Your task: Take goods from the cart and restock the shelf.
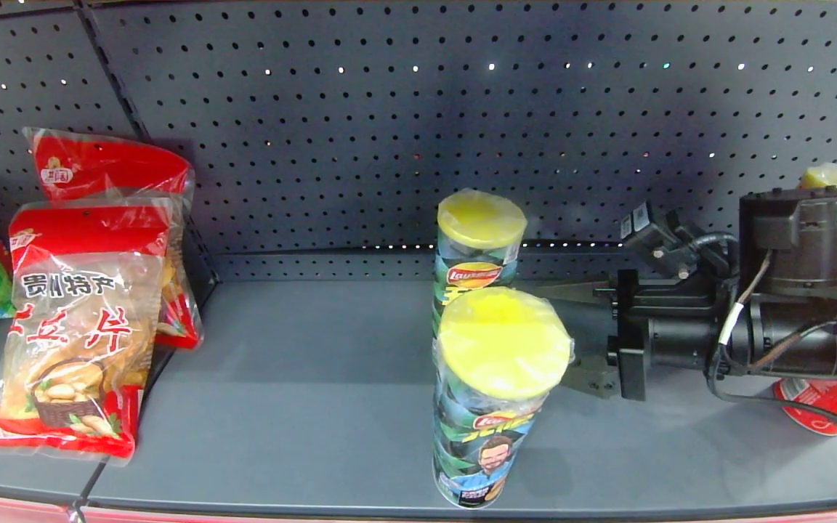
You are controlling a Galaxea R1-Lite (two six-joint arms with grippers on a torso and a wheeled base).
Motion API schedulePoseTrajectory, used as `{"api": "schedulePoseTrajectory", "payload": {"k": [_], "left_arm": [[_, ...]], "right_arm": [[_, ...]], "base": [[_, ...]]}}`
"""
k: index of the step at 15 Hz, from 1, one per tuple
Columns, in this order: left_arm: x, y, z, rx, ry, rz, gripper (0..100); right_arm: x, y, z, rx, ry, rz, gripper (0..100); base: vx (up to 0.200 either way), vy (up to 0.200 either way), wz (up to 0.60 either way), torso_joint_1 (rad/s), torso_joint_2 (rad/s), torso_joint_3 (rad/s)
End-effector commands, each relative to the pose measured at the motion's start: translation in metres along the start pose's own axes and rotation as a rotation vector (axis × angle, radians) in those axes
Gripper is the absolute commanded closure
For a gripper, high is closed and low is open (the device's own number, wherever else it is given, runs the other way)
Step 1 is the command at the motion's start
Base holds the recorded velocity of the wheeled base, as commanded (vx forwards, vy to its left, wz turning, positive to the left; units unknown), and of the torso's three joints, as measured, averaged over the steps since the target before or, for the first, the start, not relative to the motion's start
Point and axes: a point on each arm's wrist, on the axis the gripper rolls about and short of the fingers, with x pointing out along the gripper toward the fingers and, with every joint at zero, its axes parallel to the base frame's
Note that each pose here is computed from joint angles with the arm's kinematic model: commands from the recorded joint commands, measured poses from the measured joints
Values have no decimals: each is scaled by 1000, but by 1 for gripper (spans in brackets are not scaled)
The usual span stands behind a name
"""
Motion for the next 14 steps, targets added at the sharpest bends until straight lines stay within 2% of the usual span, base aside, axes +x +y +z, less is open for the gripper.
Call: {"api": "schedulePoseTrajectory", "payload": {"k": [1,6,14], "left_arm": [[0,0,0,0,1,1,0],[0,0,0,0,1,1,0],[0,0,0,0,1,1,0]], "right_arm": [[6,4,-1,-2,6,25,0],[4,17,-4,-6,10,65,0],[-3,20,-8,-1,15,61,0]], "base": [[0,0,0,0,0,0],[0,0,0,0,0,0],[0,0,0,0,0,0]]}}
